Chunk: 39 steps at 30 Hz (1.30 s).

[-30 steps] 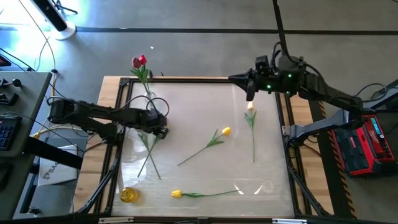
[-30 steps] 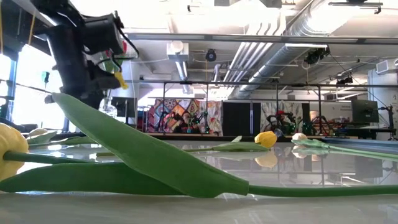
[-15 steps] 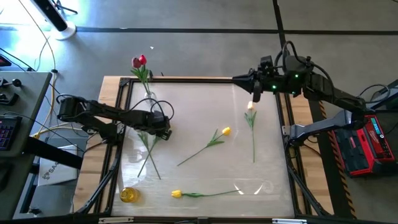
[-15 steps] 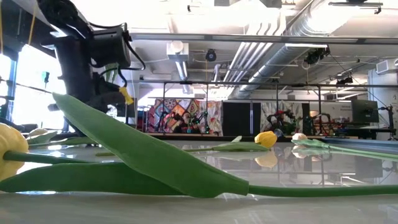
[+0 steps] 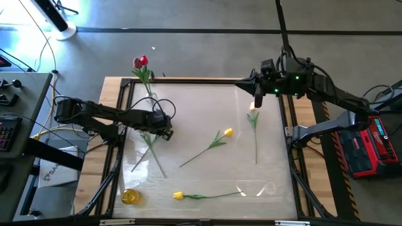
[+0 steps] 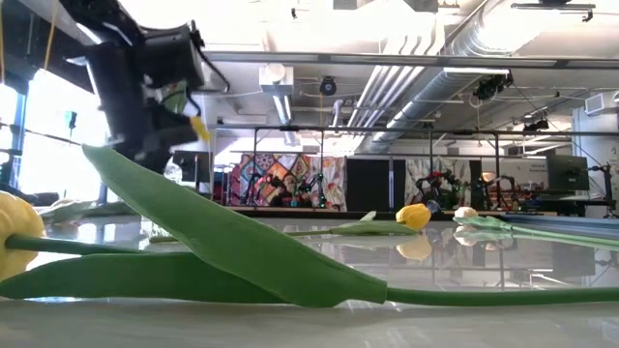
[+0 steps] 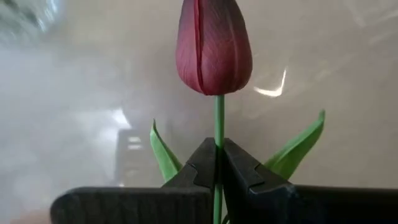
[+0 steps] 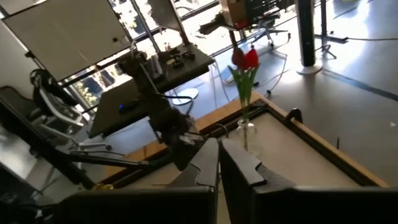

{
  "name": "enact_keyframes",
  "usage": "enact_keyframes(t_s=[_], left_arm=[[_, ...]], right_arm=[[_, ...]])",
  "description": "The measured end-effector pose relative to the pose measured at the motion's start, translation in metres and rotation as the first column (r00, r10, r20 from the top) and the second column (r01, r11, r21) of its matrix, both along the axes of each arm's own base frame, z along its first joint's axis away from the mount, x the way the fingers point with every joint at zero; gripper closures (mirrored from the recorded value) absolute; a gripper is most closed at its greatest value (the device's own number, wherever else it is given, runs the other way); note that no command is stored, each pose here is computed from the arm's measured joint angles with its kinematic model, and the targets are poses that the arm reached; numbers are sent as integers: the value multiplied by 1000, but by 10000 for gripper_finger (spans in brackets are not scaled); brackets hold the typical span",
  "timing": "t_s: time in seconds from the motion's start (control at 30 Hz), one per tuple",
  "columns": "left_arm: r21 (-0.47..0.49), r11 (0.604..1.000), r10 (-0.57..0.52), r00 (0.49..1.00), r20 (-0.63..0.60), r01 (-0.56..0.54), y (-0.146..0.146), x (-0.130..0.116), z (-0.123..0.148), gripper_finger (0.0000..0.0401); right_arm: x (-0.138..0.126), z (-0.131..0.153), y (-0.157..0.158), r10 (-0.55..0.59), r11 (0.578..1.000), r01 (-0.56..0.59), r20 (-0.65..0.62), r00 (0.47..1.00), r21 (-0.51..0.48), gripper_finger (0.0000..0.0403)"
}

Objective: Sort flowers into vase by color
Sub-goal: Put the dark red flower into the transparent vase

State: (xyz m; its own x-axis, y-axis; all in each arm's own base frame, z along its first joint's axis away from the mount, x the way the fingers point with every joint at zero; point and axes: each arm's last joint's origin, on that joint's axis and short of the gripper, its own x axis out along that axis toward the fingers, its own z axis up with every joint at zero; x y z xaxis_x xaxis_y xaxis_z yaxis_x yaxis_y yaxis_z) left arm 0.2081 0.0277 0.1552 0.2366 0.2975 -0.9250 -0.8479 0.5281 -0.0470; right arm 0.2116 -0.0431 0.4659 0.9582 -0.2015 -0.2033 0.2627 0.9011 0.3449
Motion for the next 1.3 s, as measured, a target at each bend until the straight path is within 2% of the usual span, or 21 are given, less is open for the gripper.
enact_keyframes(t_s=[0.4, 0.6, 1.07, 1.3], left_arm=[[170, 981, -126, 978, 169, 97, 5, 19, 75, 401], [219, 967, -182, 953, 241, 129, 5, 21, 104, 401], [304, 936, -280, 895, 348, 175, 4, 13, 146, 401], [361, 921, -303, 849, 432, 145, 3, 4, 164, 401]], right_arm=[[0, 2, 0, -8, 1000, 8, 16, 1000, -5, 394], [0, 2, 0, -8, 1000, 8, 20, 1000, -6, 394], [1, 2, 0, -8, 1000, 8, 18, 1000, -9, 394], [1, 2, 0, -8, 1000, 8, 17, 1000, -9, 394]])
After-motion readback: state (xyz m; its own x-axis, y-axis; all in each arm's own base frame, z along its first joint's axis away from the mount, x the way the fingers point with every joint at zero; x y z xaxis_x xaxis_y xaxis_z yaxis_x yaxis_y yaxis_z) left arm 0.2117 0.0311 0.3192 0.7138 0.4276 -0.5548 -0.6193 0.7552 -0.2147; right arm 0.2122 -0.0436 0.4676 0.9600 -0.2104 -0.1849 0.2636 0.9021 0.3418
